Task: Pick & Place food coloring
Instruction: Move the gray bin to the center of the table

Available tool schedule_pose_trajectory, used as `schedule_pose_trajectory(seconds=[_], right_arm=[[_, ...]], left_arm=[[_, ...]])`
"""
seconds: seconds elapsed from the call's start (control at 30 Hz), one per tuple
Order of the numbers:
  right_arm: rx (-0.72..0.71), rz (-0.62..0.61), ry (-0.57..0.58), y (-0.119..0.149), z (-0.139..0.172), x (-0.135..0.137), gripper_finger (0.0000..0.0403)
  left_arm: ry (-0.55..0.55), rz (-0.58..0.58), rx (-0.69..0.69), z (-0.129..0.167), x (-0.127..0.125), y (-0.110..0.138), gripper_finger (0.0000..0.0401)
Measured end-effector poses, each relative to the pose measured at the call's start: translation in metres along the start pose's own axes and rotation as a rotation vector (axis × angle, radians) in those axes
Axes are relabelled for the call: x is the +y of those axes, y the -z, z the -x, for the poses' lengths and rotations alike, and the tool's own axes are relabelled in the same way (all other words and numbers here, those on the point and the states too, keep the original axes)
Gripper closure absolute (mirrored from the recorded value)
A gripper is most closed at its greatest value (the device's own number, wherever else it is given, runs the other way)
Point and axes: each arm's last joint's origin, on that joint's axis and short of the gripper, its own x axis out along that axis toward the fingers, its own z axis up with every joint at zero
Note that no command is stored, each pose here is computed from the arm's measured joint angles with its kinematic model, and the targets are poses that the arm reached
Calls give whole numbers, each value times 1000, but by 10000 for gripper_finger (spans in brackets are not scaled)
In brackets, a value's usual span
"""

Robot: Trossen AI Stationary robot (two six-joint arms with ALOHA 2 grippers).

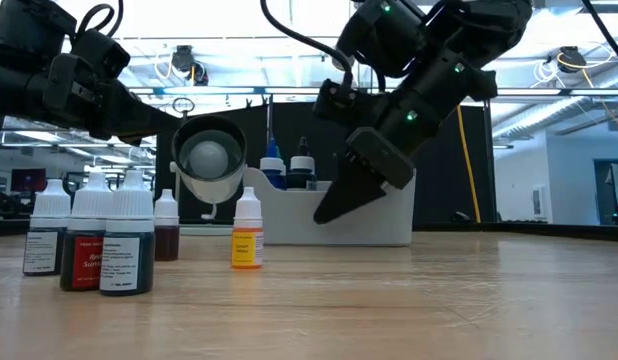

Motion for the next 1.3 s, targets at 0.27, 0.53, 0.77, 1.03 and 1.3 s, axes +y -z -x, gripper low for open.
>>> schedule_pose_trajectory(seconds=[0.27,0.53,0.77,1.03,1.3], right_arm=[[-15,-81,-13,-1,2,6,395],[-69,-144,-49,-5,6,18,398],[-111,-189,-60,-7,10,30,398],[-122,-196,-81,-6,14,42,399],[-121,-214,-93,-5,16,47,400]], left_arm=[[0,0,0,0,0,0,382],[0,0,0,0,0,0,382],[0,24,0,0,0,0,382],[0,51,0,0,0,0,382],[1,53,0,0,0,0,382]])
